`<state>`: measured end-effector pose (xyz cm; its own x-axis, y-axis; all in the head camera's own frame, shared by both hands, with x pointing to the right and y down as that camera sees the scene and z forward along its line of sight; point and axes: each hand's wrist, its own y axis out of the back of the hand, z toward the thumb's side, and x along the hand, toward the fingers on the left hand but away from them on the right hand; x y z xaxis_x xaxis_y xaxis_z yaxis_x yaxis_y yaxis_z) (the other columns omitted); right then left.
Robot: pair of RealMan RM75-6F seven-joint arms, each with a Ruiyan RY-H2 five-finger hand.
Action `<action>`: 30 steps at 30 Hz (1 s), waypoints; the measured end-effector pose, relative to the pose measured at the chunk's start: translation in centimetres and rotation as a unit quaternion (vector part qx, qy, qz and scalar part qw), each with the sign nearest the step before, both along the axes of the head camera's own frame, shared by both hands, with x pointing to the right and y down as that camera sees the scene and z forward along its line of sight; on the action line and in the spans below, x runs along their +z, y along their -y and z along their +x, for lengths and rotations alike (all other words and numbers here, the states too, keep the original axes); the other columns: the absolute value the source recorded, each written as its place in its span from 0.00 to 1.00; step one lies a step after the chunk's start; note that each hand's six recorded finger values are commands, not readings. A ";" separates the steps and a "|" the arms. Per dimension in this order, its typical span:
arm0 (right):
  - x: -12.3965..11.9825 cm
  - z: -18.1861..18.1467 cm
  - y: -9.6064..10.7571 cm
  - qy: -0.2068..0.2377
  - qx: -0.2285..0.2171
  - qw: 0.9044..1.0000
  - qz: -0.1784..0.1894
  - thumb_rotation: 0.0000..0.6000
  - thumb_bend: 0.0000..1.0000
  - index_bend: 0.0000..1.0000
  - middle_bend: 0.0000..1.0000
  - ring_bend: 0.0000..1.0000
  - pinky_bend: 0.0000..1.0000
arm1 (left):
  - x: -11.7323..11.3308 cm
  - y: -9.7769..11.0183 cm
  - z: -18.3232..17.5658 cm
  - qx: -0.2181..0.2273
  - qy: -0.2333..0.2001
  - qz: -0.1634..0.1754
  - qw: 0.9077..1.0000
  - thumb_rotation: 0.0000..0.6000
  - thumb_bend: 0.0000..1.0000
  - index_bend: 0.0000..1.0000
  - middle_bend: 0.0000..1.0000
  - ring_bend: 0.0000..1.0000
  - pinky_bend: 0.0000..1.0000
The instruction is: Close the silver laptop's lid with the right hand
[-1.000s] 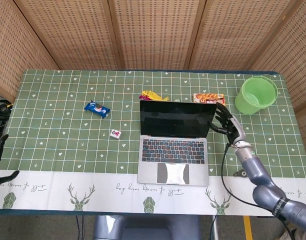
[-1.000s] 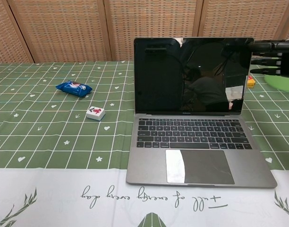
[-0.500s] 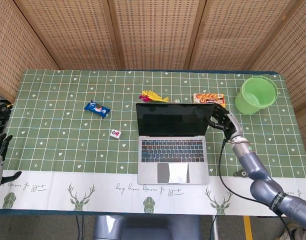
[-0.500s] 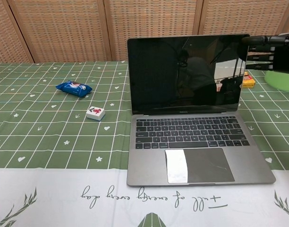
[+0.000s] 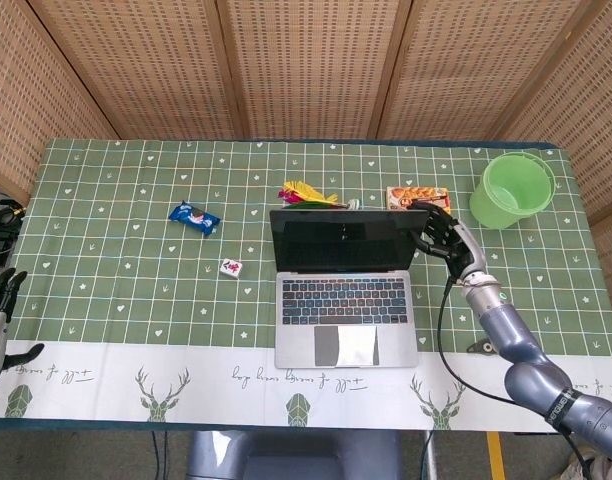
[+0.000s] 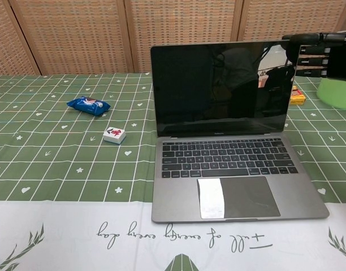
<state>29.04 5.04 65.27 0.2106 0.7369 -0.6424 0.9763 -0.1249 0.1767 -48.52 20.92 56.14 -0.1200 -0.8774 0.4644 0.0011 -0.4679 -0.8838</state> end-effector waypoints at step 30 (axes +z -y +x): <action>-0.9 0.6 -1.3 0.016 0.002 1.000 -0.002 1.00 0.50 0.34 0.38 0.32 0.22 | 0.0 -0.4 0.9 0.015 -0.002 -0.004 1.000 1.00 0.00 0.00 0.00 0.00 0.00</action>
